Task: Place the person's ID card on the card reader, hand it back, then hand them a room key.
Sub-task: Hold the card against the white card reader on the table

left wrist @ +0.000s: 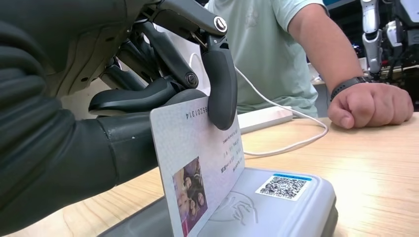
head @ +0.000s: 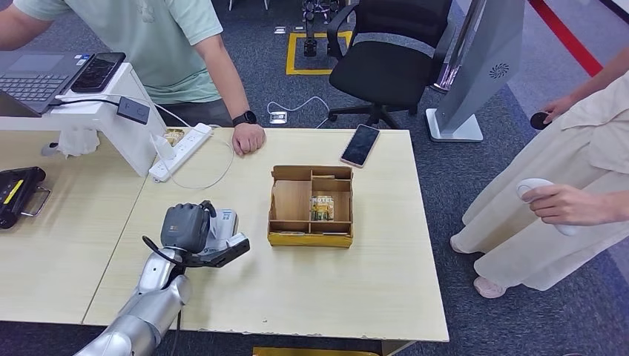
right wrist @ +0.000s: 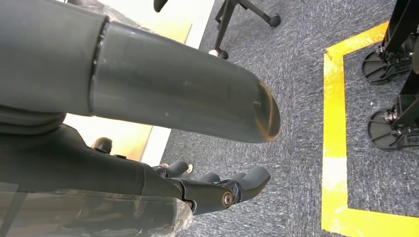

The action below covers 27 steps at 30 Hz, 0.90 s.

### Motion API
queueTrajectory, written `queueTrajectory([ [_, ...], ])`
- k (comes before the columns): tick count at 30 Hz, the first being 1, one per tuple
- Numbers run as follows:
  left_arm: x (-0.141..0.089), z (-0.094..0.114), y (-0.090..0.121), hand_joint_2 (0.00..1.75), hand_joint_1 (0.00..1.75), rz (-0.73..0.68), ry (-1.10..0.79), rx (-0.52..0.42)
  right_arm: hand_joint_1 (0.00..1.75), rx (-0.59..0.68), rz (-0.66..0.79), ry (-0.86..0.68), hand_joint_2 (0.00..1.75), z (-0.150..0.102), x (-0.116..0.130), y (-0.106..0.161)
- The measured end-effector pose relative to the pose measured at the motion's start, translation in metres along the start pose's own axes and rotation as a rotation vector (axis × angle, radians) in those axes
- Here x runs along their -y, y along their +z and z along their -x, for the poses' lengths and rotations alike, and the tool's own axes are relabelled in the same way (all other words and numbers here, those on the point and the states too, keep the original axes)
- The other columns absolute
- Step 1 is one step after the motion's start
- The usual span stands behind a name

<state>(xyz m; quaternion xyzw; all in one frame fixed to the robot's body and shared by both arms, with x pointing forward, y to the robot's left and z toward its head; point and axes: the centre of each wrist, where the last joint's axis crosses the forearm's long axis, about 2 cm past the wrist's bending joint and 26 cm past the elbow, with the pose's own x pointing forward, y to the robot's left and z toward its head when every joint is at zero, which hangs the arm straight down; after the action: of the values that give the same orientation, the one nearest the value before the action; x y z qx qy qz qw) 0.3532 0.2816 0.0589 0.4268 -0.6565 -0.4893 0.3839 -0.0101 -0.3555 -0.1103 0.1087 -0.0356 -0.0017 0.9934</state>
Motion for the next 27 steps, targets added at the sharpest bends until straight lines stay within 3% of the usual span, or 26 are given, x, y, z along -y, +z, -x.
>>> queueTrajectory([
  [12, 0.005, -0.012, -0.004, 1.75, 1.75, 0.041, -0.006, 0.086, 0.0, 0.0, -0.005, 0.003, 0.0, 0.0, 0.0, 0.0],
  [27, 0.006, -0.014, -0.006, 1.75, 1.75, 0.055, -0.01, 0.107, 0.0, 0.0, -0.005, 0.003, 0.0, 0.0, 0.0, 0.0],
])
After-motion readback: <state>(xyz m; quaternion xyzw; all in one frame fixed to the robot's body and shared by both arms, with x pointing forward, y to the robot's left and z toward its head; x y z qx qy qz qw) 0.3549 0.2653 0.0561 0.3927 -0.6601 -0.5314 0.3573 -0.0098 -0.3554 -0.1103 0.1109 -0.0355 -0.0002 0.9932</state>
